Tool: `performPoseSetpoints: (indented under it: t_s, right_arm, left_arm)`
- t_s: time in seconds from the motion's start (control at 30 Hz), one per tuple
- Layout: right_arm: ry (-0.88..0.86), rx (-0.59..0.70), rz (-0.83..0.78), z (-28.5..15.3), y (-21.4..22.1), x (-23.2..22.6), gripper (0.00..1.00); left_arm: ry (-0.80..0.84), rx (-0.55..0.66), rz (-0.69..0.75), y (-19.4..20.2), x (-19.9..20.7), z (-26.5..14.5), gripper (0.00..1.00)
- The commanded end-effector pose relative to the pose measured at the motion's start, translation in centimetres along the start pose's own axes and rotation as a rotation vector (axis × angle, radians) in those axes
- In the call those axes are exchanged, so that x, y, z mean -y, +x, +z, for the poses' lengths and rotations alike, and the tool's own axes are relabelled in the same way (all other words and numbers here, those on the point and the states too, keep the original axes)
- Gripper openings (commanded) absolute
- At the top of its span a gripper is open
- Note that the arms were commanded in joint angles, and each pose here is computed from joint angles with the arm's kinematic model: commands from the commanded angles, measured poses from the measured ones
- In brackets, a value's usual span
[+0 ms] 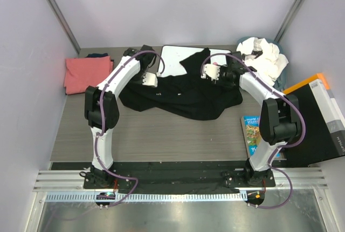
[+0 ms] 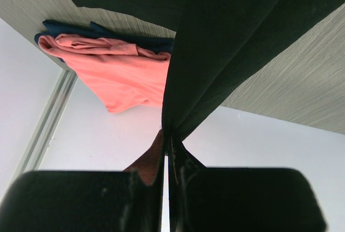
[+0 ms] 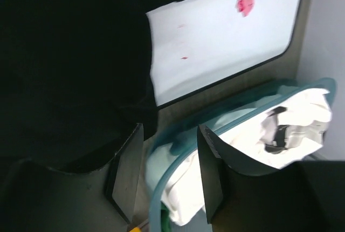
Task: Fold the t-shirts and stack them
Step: Flatten out the tshirt
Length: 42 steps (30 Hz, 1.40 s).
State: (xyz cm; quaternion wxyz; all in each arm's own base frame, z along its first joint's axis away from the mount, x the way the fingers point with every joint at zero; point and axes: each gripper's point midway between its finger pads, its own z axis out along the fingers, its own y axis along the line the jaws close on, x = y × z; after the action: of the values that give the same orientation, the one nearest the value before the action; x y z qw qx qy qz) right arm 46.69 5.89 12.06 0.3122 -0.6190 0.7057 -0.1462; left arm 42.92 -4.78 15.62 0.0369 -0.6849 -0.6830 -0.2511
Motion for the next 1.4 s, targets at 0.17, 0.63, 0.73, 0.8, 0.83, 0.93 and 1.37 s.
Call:
performPoseSetpoints:
  t_s: [0.17, 0.63, 0.73, 0.8, 0.83, 0.93, 1.37]
  right_arm:
    - [-0.19, 0.037, 0.151, -0.5, 1.6, -5.9, 0.51]
    - [-0.049, 0.075, 0.212, 4.4, 0.9, -1.4, 0.51]
    - [-0.015, 0.076, 0.213, 5.1, 0.8, -0.2, 0.49]
    - [-0.004, 0.081, 0.21, 5.2, 0.6, 0.3, 0.47]
    - [-0.002, 0.082, 0.205, 5.4, 0.6, 0.5, 0.44]
    - [0.0, 0.088, 0.201, 5.7, 0.5, 0.8, 0.35]
    - [-0.003, 0.126, 0.171, 4.0, -0.4, 1.1, 0.01]
  left_arm:
    - [-0.016, -0.037, -0.005, 1.2, -1.0, -1.3, 0.0]
    - [-0.004, -0.055, -0.002, 1.3, -1.2, -1.2, 0.0]
    - [-0.007, -0.054, -0.005, 1.2, -1.4, -1.1, 0.0]
    - [-0.007, -0.057, -0.006, 1.1, -1.6, -1.1, 0.0]
    - [-0.006, -0.057, -0.007, 1.1, -1.6, -1.1, 0.0]
    - [-0.005, -0.059, -0.011, 1.1, -1.8, -1.1, 0.0]
    - [-0.026, -0.059, -0.029, 1.1, -2.6, -1.0, 0.0]
